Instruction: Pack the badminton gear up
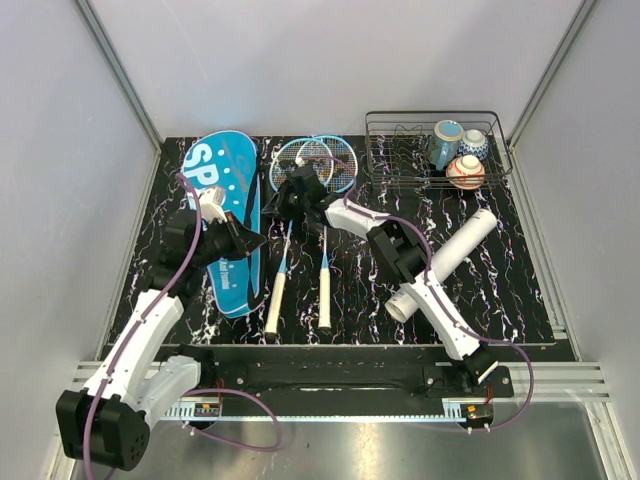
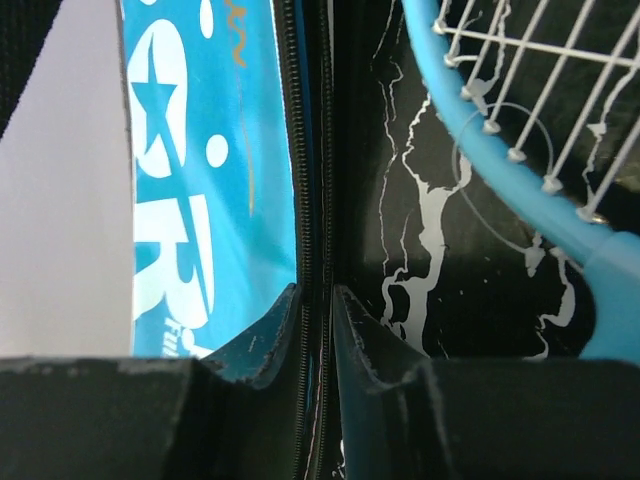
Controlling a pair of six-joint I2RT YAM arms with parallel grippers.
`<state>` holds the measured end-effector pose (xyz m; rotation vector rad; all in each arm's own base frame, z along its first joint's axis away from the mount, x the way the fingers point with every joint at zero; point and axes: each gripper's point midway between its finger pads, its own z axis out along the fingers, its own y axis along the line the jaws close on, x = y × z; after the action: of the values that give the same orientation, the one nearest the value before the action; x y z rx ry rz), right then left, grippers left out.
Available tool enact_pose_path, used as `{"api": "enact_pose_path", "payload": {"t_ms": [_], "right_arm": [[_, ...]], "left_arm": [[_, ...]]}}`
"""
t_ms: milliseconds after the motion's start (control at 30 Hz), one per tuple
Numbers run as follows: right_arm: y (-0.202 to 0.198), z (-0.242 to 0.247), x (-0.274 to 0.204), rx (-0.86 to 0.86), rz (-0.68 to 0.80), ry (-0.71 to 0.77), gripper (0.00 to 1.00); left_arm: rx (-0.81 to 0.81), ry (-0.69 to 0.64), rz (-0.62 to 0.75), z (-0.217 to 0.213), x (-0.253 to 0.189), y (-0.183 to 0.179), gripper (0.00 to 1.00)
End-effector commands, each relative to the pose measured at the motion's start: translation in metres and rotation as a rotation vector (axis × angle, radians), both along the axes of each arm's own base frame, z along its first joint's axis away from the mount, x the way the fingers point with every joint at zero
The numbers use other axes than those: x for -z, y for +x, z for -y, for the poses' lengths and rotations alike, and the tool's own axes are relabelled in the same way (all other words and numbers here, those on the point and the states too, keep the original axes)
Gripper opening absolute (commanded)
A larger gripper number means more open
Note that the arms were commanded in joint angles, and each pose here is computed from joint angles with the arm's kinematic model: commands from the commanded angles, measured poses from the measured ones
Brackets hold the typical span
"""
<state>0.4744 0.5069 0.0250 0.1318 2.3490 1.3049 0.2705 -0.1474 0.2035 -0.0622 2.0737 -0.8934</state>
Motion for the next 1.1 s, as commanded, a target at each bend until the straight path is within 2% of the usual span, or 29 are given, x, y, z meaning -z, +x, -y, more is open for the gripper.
{"api": "enact_pose_path", "payload": {"t_ms": [0, 100, 167, 200, 233, 300, 367, 400, 433, 533, 567, 667, 700, 767, 800, 833, 900, 933, 1067], "right_arm": [[-0.008, 0.013, 0.015, -0.006, 0.091, -0.242, 0.27], [-0.01, 0.01, 0.017, -0.046, 0.125, -0.278, 0.28], [-0.009, 0.008, 0.023, -0.055, 0.123, -0.288, 0.25], [-0.007, 0.004, 0.019, -0.062, 0.135, -0.278, 0.22], [-0.007, 0.002, 0.019, -0.07, 0.138, -0.269, 0.11], [-0.008, -0.005, 0.008, -0.094, 0.155, -0.228, 0.01], [-0.003, -0.015, -0.021, -0.1, 0.214, -0.165, 0.0], [-0.002, -0.02, -0.039, -0.109, 0.238, -0.132, 0.0], [-0.002, -0.022, -0.057, -0.111, 0.257, -0.111, 0.0], [-0.005, -0.025, -0.104, -0.118, 0.293, -0.054, 0.0], [-0.007, -0.026, -0.117, -0.125, 0.3, -0.036, 0.0], [-0.019, -0.023, -0.151, -0.14, 0.293, 0.015, 0.0], [-0.024, -0.022, -0.149, -0.144, 0.272, 0.021, 0.0], [-0.031, -0.016, -0.175, -0.136, 0.283, 0.05, 0.0], [-0.036, -0.015, -0.168, -0.139, 0.263, 0.059, 0.0], [-0.041, -0.012, -0.188, -0.141, 0.282, 0.089, 0.0], [-0.05, -0.007, -0.184, -0.144, 0.259, 0.105, 0.0], [-0.054, -0.006, -0.201, -0.149, 0.287, 0.133, 0.0], [-0.065, 0.002, -0.206, -0.156, 0.285, 0.145, 0.0]], "left_arm": [[-0.001, -0.003, 0.067, 0.0, -0.016, 0.004, 0.0], [-0.003, -0.002, 0.06, 0.0, -0.014, 0.004, 0.0], [-0.012, 0.001, 0.057, -0.001, -0.013, 0.005, 0.0], [-0.014, 0.001, 0.048, -0.001, -0.013, 0.003, 0.0], [-0.029, 0.009, 0.045, -0.004, -0.012, 0.004, 0.0], [-0.066, 0.023, 0.01, -0.01, -0.007, 0.003, 0.0], [-0.171, 0.062, -0.034, -0.025, 0.003, 0.008, 0.01], [-0.239, 0.096, -0.105, -0.037, 0.016, 0.004, 0.03], [-0.371, 0.15, -0.133, -0.059, 0.026, 0.009, 0.05], [-0.555, 0.173, -0.212, -0.085, 0.05, 0.008, 0.08], [-0.594, 0.155, -0.231, -0.087, 0.054, 0.007, 0.12], [-0.644, 0.134, -0.238, -0.092, 0.068, 0.009, 0.39], [-0.645, 0.124, -0.229, -0.091, 0.071, 0.011, 0.41], [-0.633, 0.113, -0.217, -0.089, 0.072, 0.012, 0.51], [-0.62, 0.106, -0.204, -0.086, 0.072, 0.014, 0.6], [-0.569, 0.089, -0.199, -0.078, 0.07, 0.014, 0.63], [-0.489, 0.096, -0.168, -0.067, 0.064, 0.018, 0.68], [-0.446, 0.085, -0.169, -0.06, 0.062, 0.018, 0.68], [-0.316, 0.102, -0.123, -0.043, 0.045, 0.03, 0.67]]}}
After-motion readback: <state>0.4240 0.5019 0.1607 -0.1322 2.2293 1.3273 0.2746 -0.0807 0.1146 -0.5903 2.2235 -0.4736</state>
